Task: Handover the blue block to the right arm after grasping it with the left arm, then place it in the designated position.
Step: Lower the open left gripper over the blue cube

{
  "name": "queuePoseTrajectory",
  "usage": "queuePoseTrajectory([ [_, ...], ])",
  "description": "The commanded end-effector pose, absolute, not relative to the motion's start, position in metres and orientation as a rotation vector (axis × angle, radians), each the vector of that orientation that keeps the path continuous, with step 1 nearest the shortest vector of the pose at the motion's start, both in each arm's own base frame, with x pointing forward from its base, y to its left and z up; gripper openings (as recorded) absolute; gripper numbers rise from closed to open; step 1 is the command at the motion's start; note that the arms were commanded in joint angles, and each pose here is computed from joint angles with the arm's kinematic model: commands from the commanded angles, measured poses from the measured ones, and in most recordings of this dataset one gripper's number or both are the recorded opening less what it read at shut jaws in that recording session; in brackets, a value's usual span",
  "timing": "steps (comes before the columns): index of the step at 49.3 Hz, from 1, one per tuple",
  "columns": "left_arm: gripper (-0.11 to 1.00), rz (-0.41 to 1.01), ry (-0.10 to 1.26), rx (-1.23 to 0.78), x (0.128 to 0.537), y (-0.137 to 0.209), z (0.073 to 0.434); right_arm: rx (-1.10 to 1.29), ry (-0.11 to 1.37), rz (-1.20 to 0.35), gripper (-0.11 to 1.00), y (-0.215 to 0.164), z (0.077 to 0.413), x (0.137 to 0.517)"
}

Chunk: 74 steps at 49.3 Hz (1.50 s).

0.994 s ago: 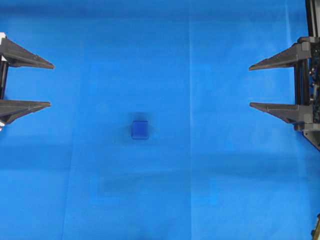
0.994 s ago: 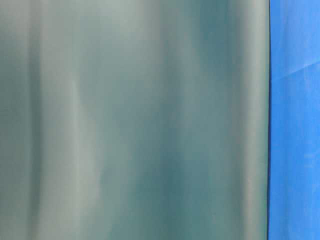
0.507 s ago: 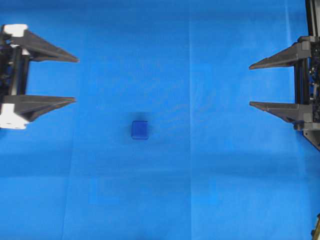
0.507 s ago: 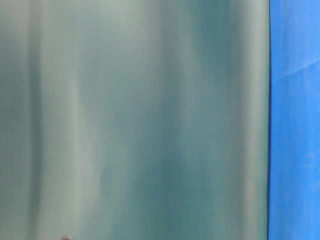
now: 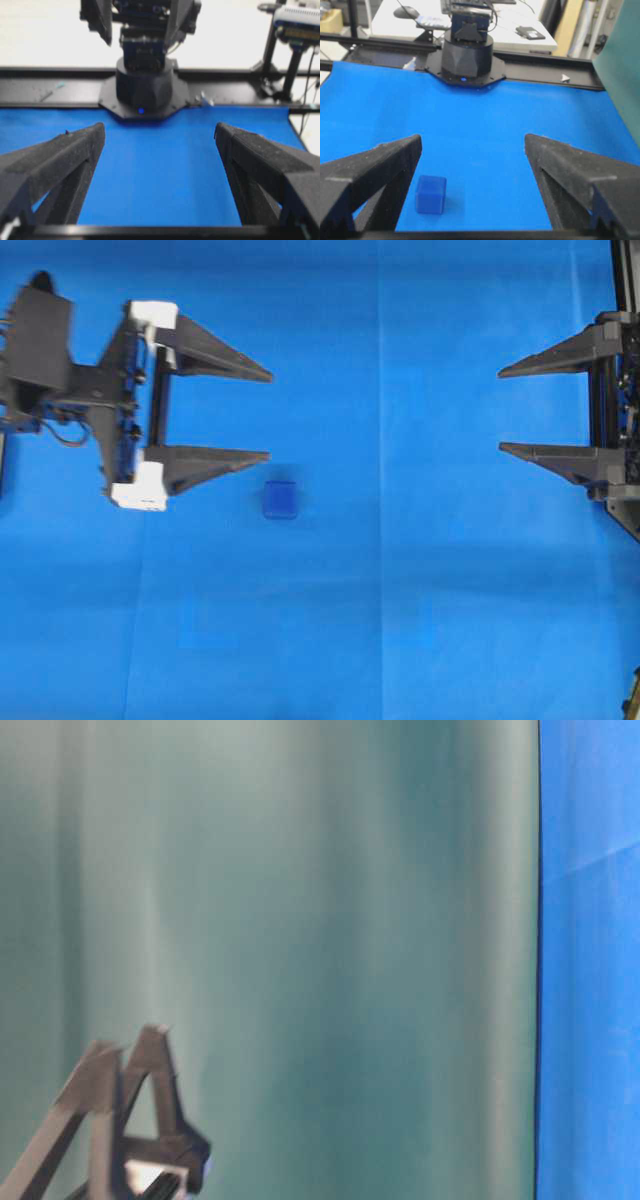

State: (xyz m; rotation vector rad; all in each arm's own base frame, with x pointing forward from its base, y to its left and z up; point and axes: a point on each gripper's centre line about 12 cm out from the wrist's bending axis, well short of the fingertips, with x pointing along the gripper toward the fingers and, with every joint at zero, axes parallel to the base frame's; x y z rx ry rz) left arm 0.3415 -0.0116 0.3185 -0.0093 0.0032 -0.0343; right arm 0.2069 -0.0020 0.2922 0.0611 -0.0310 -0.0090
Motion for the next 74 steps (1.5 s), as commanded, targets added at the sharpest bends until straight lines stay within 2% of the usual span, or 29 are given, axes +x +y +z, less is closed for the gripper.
queuePoseTrajectory([
  [1, 0.93, -0.039, 0.014, -0.006, 0.353, -0.014, 0.317, 0.065, -0.062, -0.010, 0.97, -0.002, 0.303, 0.209],
  [9, 0.93, -0.039, 0.033, -0.015, 0.354, -0.014, 0.318, 0.067, -0.062, -0.012, 0.97, -0.003, 0.304, 0.209],
  [15, 0.93, -0.041, 0.111, -0.015, 0.358, -0.015, 0.320, 0.065, -0.060, -0.012, 0.97, -0.003, 0.304, 0.209],
  [30, 0.93, -0.072, 0.399, -0.007, 0.375, -0.029, 0.335, 0.072, -0.057, -0.012, 0.97, -0.003, 0.303, 0.209],
  [43, 0.93, -0.055, 0.706, -0.059, 0.388, -0.037, 0.328, 0.073, -0.045, -0.013, 0.97, -0.003, 0.302, 0.210],
  [48, 0.93, -0.050, 0.784, -0.056, 0.392, -0.037, 0.325, 0.072, -0.040, -0.013, 0.97, -0.003, 0.300, 0.210],
  [57, 0.93, -0.047, 0.859, -0.051, 0.397, -0.039, 0.324, 0.072, -0.030, -0.013, 0.97, -0.003, 0.298, 0.212],
  [74, 0.93, -0.045, 0.873, -0.056, 0.398, -0.040, 0.323, 0.073, -0.027, -0.014, 0.97, -0.003, 0.298, 0.213],
])
